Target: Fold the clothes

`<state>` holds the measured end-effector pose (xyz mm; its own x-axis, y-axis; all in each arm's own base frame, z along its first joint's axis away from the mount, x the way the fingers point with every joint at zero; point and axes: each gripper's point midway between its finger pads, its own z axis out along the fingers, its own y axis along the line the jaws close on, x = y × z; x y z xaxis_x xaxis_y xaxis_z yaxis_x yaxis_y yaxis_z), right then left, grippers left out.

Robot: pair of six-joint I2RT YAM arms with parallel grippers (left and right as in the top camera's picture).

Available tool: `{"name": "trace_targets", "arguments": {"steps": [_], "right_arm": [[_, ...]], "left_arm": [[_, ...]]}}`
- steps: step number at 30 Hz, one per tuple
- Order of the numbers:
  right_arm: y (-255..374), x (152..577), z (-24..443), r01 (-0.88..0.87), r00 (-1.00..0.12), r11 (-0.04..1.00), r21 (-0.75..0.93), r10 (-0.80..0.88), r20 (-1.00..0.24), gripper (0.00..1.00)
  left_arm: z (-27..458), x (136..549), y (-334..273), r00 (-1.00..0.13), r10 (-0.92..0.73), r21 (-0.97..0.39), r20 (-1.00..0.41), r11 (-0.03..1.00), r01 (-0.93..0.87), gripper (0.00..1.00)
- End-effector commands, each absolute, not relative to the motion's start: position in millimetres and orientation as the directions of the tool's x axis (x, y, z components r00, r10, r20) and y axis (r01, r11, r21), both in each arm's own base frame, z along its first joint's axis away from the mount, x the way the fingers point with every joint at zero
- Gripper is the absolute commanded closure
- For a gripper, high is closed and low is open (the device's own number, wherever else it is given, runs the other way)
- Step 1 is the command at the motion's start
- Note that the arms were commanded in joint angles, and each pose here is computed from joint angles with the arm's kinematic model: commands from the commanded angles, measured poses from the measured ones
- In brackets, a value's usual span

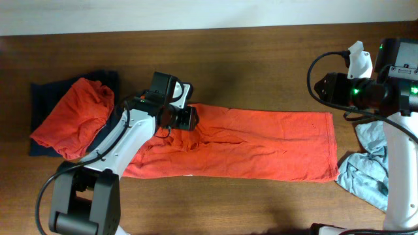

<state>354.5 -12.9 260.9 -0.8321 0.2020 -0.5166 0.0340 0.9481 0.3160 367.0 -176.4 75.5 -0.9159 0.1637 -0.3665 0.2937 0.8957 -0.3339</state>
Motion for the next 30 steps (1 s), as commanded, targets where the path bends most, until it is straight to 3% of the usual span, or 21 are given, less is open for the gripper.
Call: {"name": "trace_targets", "arguments": {"steps": [1, 11, 16, 20, 23, 26, 30], "right_arm": [[-11.9, 354.2, 259.2, 0.042, -0.837, 0.948, 0.314, 0.205, -0.508, 0.49], [-12.4, 356.6, 260.6, 0.038, -0.831, 0.949, 0.312, 0.204, -0.518, 0.49], [-12.4, 356.7, 260.6, 0.038, -0.83, 0.949, 0.312, 0.204, -0.518, 0.49], [-12.5, 357.4, 261.1, 0.037, -0.829, 0.949, 0.312, 0.204, -0.521, 0.49], [-12.6, 357.5, 261.2, 0.037, -0.828, 0.949, 0.312, 0.203, -0.522, 0.49], [-12.5, 357.4, 261.1, 0.037, -0.829, 0.949, 0.312, 0.203, -0.521, 0.49], [-12.5, 357.4, 261.1, 0.037, -0.829, 0.949, 0.312, 0.203, -0.521, 0.49]], "left_arm": [[68.4, 342.2, -176.9, -0.945, 0.191, -0.373, -0.266, 0.883, 0.283, 0.48], [62.6, 301.8, -167.5, -0.97, 0.222, -0.381, -0.1, 0.892, 0.244, 0.46], [62.0, 298.2, -173.4, -0.947, 0.296, -0.368, -0.122, 0.873, 0.32, 0.42], [55.8, 299.4, -171.6, -0.926, 0.351, -0.262, -0.138, 0.889, 0.376, 0.42], [49.9, 299.2, -169.9, -0.911, 0.39, -0.176, -0.135, 0.895, 0.409, 0.49], [46.9, 299.7, -170.8, -0.903, 0.408, -0.14, -0.136, 0.894, 0.425, 0.66], [46.6, 306.3, -165.7, -0.901, 0.406, -0.098, -0.152, 0.901, 0.422, 0.66]]}}
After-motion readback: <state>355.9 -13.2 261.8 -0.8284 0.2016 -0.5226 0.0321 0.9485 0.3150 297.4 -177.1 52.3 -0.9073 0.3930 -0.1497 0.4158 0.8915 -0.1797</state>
